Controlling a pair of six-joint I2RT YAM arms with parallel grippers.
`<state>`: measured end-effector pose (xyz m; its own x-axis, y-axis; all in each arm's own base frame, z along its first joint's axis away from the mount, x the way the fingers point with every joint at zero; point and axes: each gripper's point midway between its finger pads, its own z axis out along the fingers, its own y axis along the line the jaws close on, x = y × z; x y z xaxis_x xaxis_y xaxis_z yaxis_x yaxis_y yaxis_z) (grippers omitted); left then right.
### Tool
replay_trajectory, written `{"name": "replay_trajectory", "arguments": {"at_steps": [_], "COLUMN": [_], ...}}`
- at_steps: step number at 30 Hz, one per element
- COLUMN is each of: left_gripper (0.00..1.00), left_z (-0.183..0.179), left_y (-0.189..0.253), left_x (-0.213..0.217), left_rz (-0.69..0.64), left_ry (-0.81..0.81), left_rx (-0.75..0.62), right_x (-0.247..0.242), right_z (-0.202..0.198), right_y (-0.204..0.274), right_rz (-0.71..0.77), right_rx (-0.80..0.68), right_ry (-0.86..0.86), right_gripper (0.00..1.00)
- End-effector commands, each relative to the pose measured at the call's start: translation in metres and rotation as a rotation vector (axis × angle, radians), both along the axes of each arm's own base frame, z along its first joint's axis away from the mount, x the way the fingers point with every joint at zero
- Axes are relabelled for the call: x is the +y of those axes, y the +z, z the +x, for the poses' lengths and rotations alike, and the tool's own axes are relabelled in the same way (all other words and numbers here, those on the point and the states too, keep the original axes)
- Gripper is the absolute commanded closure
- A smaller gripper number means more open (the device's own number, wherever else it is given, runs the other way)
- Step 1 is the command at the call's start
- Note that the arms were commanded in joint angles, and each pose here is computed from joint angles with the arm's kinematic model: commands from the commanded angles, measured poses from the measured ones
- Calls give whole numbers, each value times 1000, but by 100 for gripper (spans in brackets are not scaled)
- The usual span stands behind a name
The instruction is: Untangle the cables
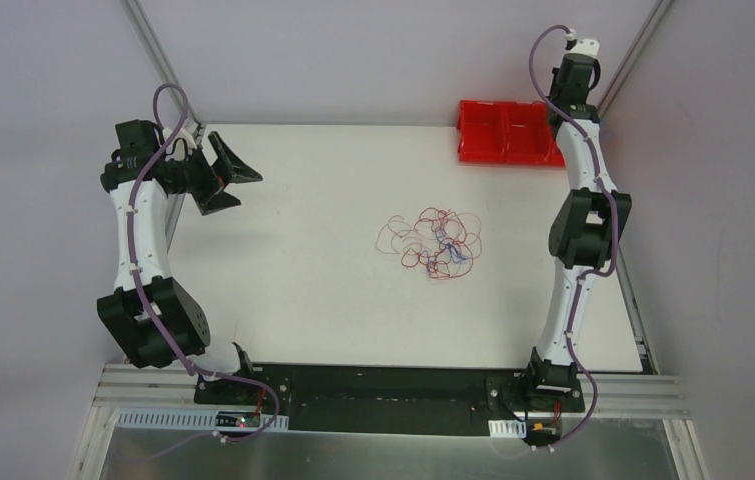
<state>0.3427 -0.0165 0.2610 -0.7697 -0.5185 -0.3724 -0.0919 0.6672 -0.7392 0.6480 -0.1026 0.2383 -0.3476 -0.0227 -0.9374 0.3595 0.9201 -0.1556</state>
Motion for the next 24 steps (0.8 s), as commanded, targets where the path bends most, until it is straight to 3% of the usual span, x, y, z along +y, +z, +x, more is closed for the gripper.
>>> {"name": "replay_trajectory", "arguments": {"at_steps": [1, 12, 18, 24], "left_gripper": [1, 1, 1, 1], "left_z": [3, 5, 4, 3], "left_y": [1, -3, -6, -8], "left_x": [-1, -1, -2, -8], "left_rz": [-2, -7, -17, -10], "left_ry": [-3, -3, -11, -43], "left_rx": [-5, 6, 12, 5], "right_x": [10, 50, 59, 78], "right_z": [5, 29, 33, 19], "right_y": [0, -76, -81, -11], "right_rz": [6, 104, 134, 162], "right_rx": [-25, 39, 35, -48], "right_ry": [22, 100, 115, 224], "right_gripper": [100, 100, 53, 27]}}
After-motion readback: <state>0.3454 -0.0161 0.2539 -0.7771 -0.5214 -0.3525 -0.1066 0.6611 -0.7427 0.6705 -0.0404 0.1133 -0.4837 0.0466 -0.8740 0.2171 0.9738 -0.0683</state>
